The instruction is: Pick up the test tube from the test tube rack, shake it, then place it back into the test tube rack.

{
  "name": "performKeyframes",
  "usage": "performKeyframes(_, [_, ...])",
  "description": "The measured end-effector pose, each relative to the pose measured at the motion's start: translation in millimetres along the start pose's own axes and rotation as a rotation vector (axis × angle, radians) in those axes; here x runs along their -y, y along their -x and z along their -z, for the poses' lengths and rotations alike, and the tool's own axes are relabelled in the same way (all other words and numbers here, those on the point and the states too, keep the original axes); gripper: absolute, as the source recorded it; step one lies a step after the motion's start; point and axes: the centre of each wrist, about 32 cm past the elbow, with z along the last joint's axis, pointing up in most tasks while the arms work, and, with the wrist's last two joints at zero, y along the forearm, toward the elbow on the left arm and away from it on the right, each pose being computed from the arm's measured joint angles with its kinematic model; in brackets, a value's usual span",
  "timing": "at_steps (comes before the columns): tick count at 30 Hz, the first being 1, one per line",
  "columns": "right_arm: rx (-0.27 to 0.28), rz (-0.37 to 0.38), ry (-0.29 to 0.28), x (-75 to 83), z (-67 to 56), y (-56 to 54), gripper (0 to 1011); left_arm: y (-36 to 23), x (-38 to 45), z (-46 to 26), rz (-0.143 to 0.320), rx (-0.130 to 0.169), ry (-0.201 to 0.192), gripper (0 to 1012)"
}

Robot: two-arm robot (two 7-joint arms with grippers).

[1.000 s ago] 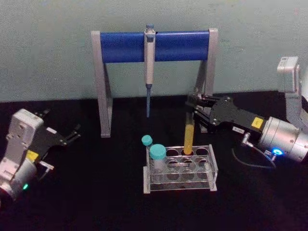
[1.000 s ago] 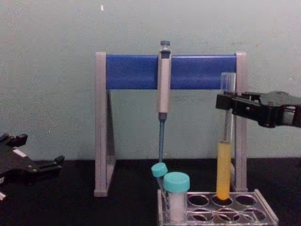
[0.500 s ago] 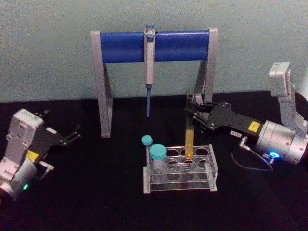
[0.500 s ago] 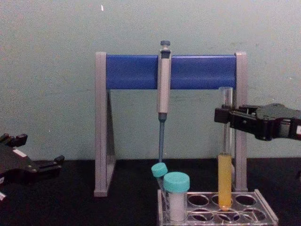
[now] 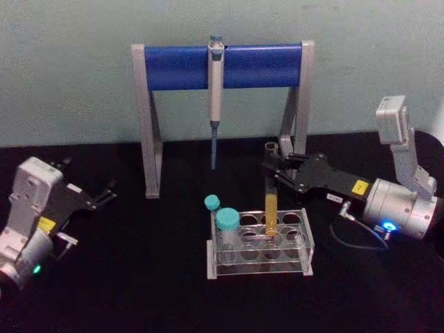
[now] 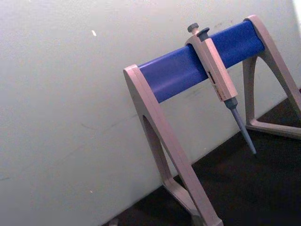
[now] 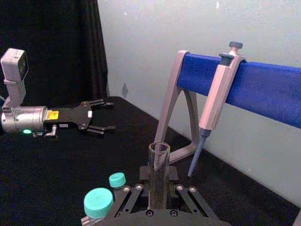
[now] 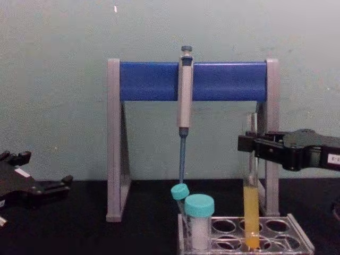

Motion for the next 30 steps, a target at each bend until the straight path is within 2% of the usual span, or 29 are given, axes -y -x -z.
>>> performKeyframes(30, [-0.036, -0.014, 0.034, -6.6, 8.1, -2.1, 229, 0.0, 0.0, 0.0, 0.000, 0.000, 0.000, 1001])
